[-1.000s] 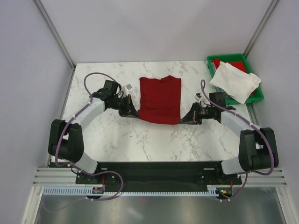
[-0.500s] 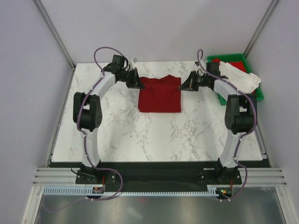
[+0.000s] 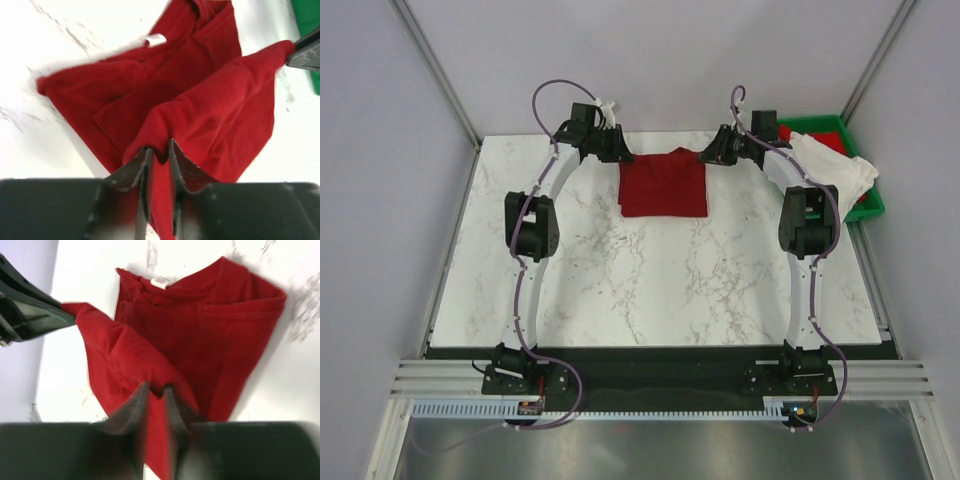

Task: Fold and stack the t-shirts
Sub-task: Fold the tshirt

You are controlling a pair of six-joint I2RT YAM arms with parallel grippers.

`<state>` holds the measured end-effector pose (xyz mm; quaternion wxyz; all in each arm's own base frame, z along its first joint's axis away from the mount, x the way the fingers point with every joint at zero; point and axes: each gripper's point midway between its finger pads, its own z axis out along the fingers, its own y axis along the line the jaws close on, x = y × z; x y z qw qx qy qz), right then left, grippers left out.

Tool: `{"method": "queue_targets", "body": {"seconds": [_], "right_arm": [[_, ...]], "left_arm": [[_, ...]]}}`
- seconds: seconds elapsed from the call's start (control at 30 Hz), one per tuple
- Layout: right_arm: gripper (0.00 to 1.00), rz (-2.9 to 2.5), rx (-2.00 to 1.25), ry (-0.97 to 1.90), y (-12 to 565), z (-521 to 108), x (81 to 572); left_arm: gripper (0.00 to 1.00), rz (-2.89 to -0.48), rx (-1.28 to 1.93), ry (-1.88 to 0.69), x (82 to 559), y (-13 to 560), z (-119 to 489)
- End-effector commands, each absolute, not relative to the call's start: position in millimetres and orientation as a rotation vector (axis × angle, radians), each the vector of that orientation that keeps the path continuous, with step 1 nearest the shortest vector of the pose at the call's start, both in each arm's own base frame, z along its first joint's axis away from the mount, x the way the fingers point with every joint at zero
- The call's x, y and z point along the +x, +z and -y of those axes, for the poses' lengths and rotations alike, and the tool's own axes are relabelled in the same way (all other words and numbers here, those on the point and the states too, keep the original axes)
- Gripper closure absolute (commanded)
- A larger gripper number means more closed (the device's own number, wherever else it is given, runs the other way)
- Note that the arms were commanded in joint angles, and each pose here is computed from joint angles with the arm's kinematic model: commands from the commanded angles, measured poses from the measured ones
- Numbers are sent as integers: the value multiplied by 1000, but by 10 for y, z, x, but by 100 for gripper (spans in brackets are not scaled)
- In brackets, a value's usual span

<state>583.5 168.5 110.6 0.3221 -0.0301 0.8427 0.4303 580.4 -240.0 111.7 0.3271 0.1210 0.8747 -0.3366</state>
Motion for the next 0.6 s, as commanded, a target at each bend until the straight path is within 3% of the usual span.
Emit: {"method": "queue_targets", "body": {"seconds": [0.0, 0.07, 0.13, 0.27, 0.43, 0.47, 0.5, 0.57], "right_arm": [[67, -2117, -122, 1012, 1272, -1583, 6149], [63, -2076, -119, 960, 1316, -1525, 6303], [56, -1998, -146, 904, 1643, -1469, 6433], [52, -1936, -206, 864, 2019, -1427, 6370], [52, -2038, -243, 1072, 1796, -1618, 5858], [51, -2056, -240, 1095, 1747, -1640, 5791], [51, -2089, -242, 1135, 1611, -1694, 5680], [53, -2118, -250, 1156, 1498, -1720, 5600]], "left_arm": [[73, -2123, 378, -767, 6179, 1348, 2389], [67, -2083, 357, -717, 6286, 1478, 2327], [54, -2082, 319, -676, 6307, 1540, 2264], [40, -2125, 192, -590, 6256, 1640, 1920], [37, -2299, 214, -746, 5840, 1289, 1768], [33, -2312, 227, -830, 5743, 1266, 1776], [22, -2334, 212, -874, 5676, 1217, 1780], [20, -2383, 181, -961, 5536, 1071, 1783]]}}
